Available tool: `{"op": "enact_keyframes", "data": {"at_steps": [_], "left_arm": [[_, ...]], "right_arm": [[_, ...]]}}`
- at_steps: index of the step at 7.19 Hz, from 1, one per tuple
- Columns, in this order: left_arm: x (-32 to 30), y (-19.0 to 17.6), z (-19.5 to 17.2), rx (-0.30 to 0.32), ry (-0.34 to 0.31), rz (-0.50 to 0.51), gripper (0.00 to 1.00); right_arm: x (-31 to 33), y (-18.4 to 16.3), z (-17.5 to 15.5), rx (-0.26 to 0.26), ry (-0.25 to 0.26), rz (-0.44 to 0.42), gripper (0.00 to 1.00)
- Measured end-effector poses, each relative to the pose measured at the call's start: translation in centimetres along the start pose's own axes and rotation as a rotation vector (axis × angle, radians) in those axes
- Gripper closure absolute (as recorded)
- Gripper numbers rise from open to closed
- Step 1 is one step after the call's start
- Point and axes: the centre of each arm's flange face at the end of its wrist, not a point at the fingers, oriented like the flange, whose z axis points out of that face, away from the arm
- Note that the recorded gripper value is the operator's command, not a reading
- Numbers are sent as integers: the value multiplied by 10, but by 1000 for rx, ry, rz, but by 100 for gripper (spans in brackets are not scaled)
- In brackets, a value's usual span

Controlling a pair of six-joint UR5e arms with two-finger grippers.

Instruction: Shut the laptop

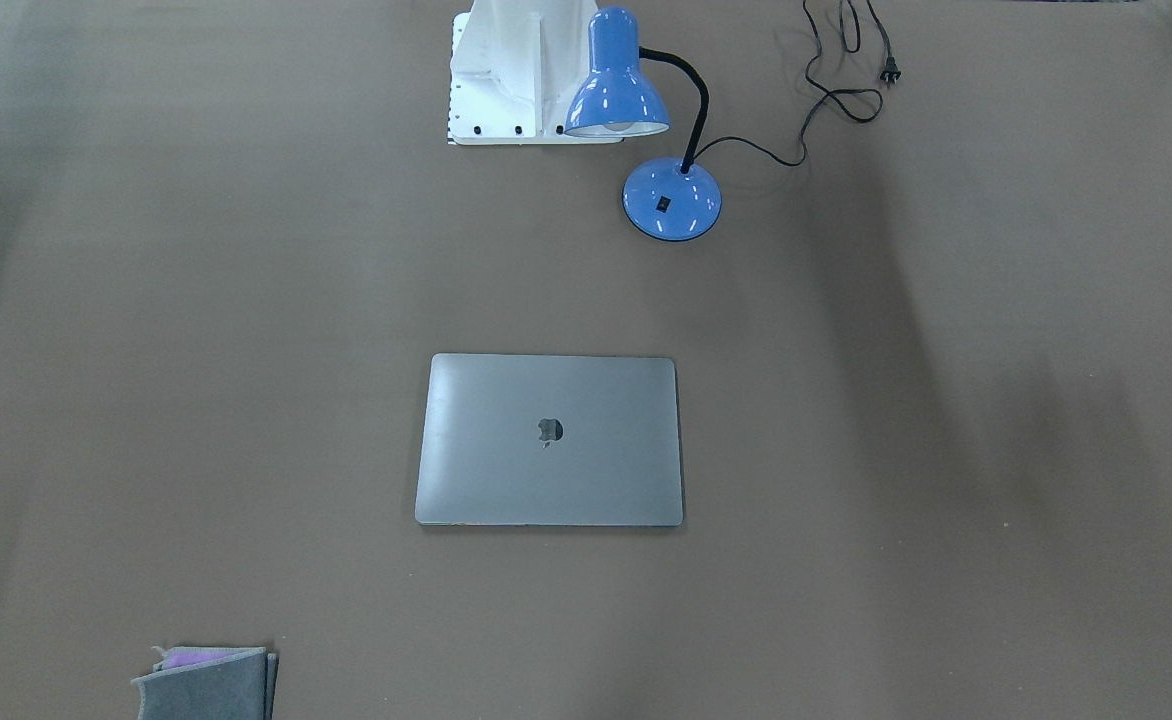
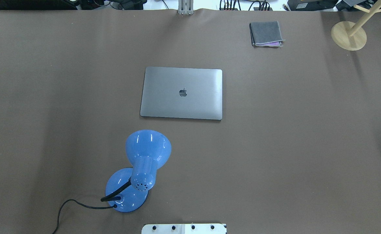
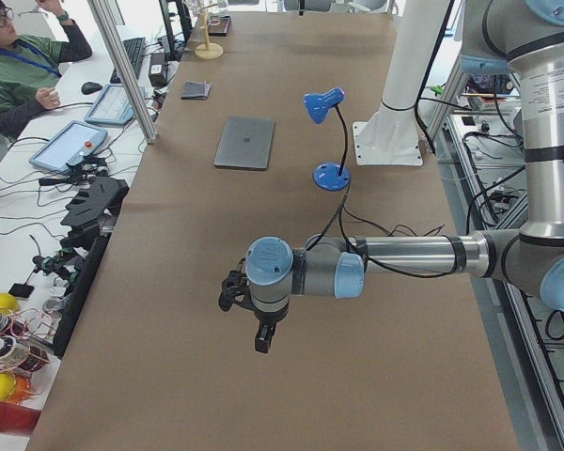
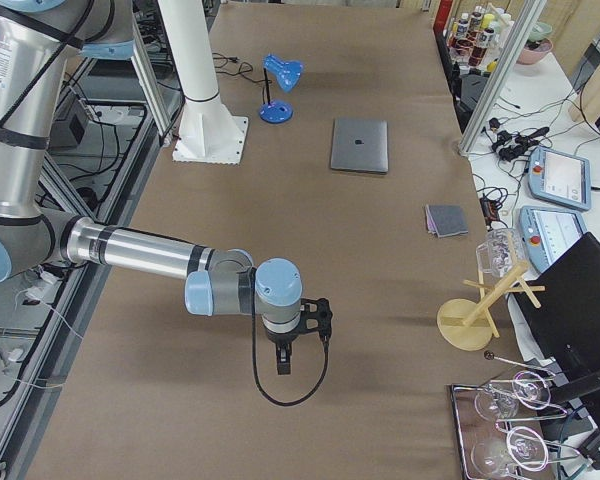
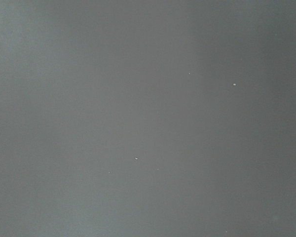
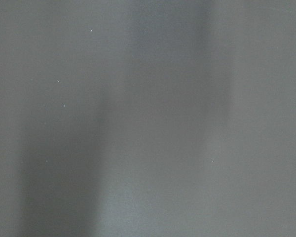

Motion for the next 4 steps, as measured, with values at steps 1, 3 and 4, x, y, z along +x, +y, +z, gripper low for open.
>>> {"op": "enact_keyframes", "data": {"at_steps": [1, 3, 4], "left_arm": [[0, 0, 0, 0, 0, -1, 1], [-1, 1, -1, 1, 0, -2, 1], [-1, 1, -1, 1, 0, -3, 1]], "right_arm": [[0, 0, 0, 0, 0, 0, 0], [0, 0, 0, 1, 0, 0, 0], [0, 0, 0, 1, 0, -1, 0]]}}
